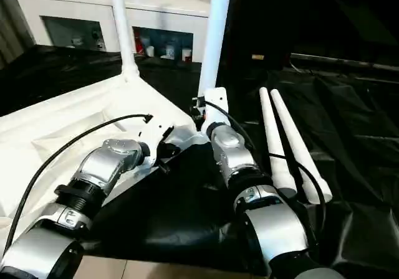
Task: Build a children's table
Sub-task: Insert table leg to table base
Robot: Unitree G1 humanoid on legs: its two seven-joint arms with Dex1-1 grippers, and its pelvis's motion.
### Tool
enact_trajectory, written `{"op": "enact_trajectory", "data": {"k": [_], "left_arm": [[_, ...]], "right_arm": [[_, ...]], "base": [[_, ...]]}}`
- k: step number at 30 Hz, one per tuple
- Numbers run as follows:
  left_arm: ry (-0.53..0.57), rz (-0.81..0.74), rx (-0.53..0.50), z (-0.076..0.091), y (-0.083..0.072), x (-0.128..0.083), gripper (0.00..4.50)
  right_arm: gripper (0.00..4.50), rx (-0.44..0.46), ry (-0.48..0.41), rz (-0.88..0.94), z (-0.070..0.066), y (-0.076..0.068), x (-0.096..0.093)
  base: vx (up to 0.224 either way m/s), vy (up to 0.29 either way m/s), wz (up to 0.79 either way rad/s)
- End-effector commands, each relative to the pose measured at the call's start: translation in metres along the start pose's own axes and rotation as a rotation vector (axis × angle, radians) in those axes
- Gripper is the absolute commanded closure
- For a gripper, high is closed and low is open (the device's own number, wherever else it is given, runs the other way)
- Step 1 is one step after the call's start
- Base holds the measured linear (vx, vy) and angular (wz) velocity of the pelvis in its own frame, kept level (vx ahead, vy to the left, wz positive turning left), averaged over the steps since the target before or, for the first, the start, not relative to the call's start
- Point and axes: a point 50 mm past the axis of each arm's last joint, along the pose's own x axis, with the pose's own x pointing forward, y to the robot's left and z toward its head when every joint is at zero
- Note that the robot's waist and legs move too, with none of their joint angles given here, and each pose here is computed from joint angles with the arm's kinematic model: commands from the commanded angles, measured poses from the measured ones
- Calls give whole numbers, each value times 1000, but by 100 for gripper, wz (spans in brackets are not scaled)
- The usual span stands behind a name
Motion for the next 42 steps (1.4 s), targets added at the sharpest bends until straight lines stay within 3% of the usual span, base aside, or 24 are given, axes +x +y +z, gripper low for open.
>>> {"op": "enact_trajectory", "data": {"k": [1,6,7,10,11,15,16,18,21,34,42], "left_arm": [[-76,62,32,15,10,-9,450],[-76,50,40,15,10,-10,450],[-77,49,40,15,10,-10,450],[-79,42,50,15,11,-11,450],[-79,41,55,15,11,-11,450],[-81,36,61,15,12,-12,450],[-81,36,62,15,12,-12,450],[-81,34,64,15,12,-12,450],[-83,31,67,15,12,-13,450],[-83,19,83,15,12,-13,450],[-89,-41,176,15,10,-16,450]], "right_arm": [[263,36,243,66,-59,15,-12],[263,88,200,119,-52,17,-10],[228,94,196,129,-51,17,-10],[228,125,166,164,-43,17,-7],[187,127,153,169,-38,16,-6],[178,132,121,182,-30,12,-5],[148,135,115,187,-29,12,-5],[137,132,104,199,-27,12,-4],[137,141,90,209,-26,12,-5],[229,170,76,216,-26,10,-5],[248,140,79,295,-22,0,-8]], "base": [[0,0,0],[0,0,0],[0,0,0],[0,0,0],[0,0,0],[0,0,0],[0,0,0],[0,0,0],[0,0,0],[0,0,0],[0,0,0]]}}
